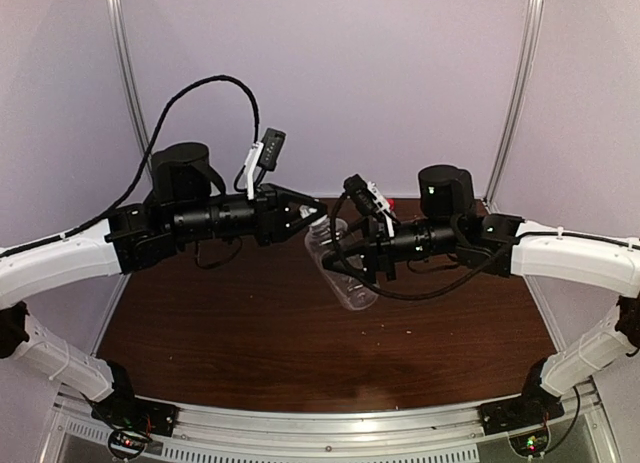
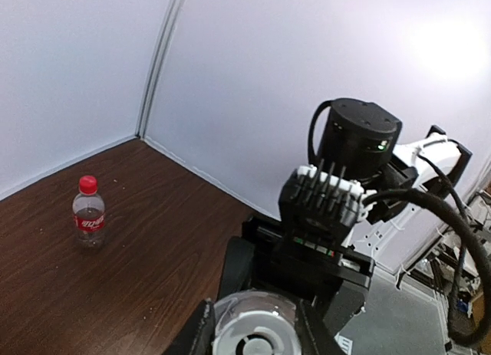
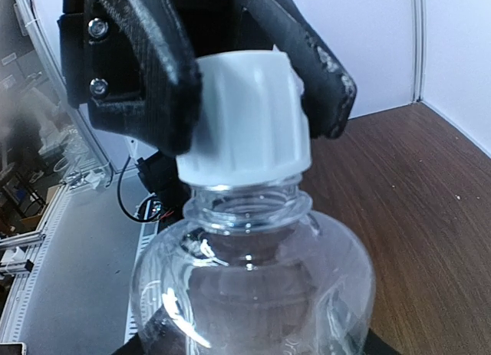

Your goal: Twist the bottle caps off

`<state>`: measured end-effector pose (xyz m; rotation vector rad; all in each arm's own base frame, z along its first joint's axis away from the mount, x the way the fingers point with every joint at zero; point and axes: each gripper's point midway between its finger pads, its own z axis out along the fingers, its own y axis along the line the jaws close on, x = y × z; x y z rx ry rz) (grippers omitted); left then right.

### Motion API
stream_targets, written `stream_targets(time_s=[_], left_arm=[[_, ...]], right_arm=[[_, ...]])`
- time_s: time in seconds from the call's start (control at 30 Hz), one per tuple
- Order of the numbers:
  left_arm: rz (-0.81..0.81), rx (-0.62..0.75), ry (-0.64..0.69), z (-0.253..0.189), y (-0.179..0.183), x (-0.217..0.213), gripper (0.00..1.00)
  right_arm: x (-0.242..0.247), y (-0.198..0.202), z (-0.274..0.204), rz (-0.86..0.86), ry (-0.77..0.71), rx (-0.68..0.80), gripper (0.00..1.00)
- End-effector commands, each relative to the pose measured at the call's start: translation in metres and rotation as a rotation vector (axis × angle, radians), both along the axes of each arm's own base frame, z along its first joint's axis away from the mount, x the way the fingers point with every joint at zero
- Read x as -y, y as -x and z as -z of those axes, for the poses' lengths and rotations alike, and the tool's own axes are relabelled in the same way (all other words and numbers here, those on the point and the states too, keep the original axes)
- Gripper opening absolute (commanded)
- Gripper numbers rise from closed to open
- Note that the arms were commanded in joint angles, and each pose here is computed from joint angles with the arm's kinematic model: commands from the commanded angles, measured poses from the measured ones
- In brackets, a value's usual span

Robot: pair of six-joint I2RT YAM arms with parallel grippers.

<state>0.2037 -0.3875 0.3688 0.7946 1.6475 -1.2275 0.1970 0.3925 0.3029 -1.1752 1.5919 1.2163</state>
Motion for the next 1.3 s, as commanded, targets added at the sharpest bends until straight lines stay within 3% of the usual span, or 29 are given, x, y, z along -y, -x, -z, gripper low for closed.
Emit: stream_targets(time_s=[0.0,0.27,0.5,0.67,0.9,1.27], left_arm=[[-0.153,-0.102,0.02,0.003,-0.019,0.002,0.23],[-0.114,-0.086,0.026,0.0,-0.016,0.008,0.36],[-0.064,0.006,0.031,-0.012,-0.004,0.003,0.68],[-0.022,0.096,0.022,-0.024,0.009,-0.007,0.8],[0.168,0.2,-0.011,-0.023,0.041,-0.014,0.86],[0.438,0.322,0.106,-0.042,0.076,-0.023,0.85]], right_arm=[[0.007,-0.028,-0.017,0.175,-0.02,0.057,0.48],[0.008,-0.021,-0.015,0.142,-0.027,0.05,0.49],[0.007,-0.004,-0.015,0.04,-0.046,0.044,0.49],[0.006,0.014,-0.016,-0.08,-0.072,0.025,0.52],[0.006,0.04,-0.022,-0.241,-0.11,-0.004,0.52],[0.008,0.068,-0.032,-0.441,-0.162,-0.07,0.53]])
